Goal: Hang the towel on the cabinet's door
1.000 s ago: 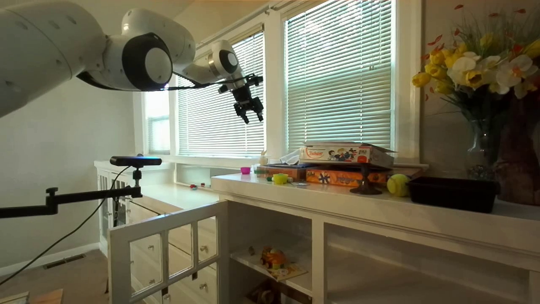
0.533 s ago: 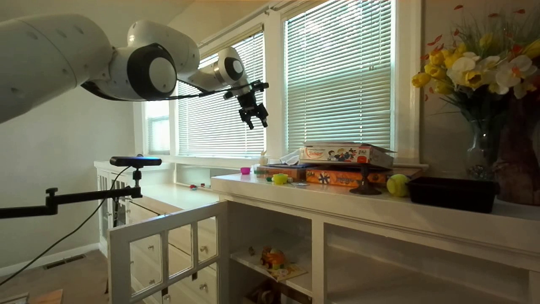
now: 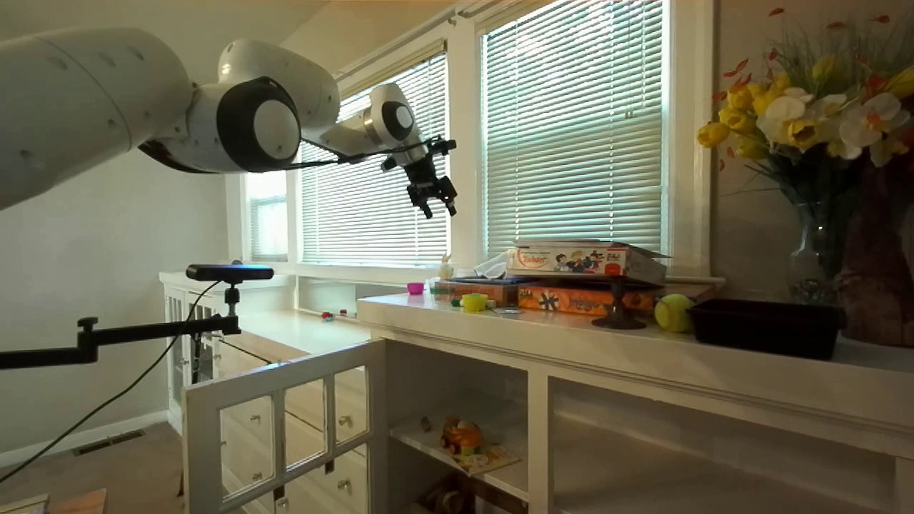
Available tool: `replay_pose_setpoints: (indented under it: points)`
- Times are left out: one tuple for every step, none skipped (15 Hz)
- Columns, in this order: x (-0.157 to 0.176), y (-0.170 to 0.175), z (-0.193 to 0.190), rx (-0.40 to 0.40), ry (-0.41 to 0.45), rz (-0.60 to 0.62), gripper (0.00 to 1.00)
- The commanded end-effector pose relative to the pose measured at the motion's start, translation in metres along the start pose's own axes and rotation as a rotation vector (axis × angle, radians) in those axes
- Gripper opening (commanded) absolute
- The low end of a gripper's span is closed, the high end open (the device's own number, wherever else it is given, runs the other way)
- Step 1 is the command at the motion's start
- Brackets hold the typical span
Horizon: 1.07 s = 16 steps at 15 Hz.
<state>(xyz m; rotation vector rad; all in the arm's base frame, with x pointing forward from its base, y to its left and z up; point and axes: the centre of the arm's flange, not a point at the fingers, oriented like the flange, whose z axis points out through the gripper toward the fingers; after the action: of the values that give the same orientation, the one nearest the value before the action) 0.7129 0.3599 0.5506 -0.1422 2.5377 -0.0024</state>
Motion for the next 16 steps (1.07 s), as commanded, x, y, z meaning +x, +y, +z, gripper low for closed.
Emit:
replay_pose_setpoints:
  points:
    - [0.007, 0.007, 0.011, -0.010, -0.129, -0.027, 1.00]
    - [0.005, 0.008, 0.016, -0.021, -0.157, -0.036, 1.00]
    - [0.005, 0.009, 0.020, -0.028, -0.182, -0.041, 1.00]
    - [0.006, 0.010, 0.025, -0.038, -0.207, -0.048, 1.00]
    - [0.006, 0.011, 0.030, -0.036, -0.231, -0.048, 1.00]
    - [0.007, 0.011, 0.035, -0.025, -0.250, -0.037, 1.00]
    - [0.009, 0.010, 0.040, -0.014, -0.272, -0.032, 1.00]
    - [0.011, 0.008, 0.046, -0.005, -0.287, -0.027, 1.00]
    - [0.012, 0.004, 0.049, 0.000, -0.297, -0.025, 1.00]
    - [0.012, 0.001, 0.053, 0.012, -0.308, -0.023, 1.00]
    - [0.011, -0.005, 0.056, 0.026, -0.320, -0.024, 1.00]
    - [0.009, -0.011, 0.060, 0.034, -0.325, -0.024, 1.00]
    - [0.007, -0.017, 0.061, 0.042, -0.326, -0.021, 1.00]
    - [0.003, -0.026, 0.063, 0.052, -0.319, -0.015, 1.00]
    - [0.002, -0.034, 0.065, 0.063, -0.315, -0.011, 1.00]
    - [-0.001, -0.044, 0.066, 0.079, -0.308, -0.008, 1.00]
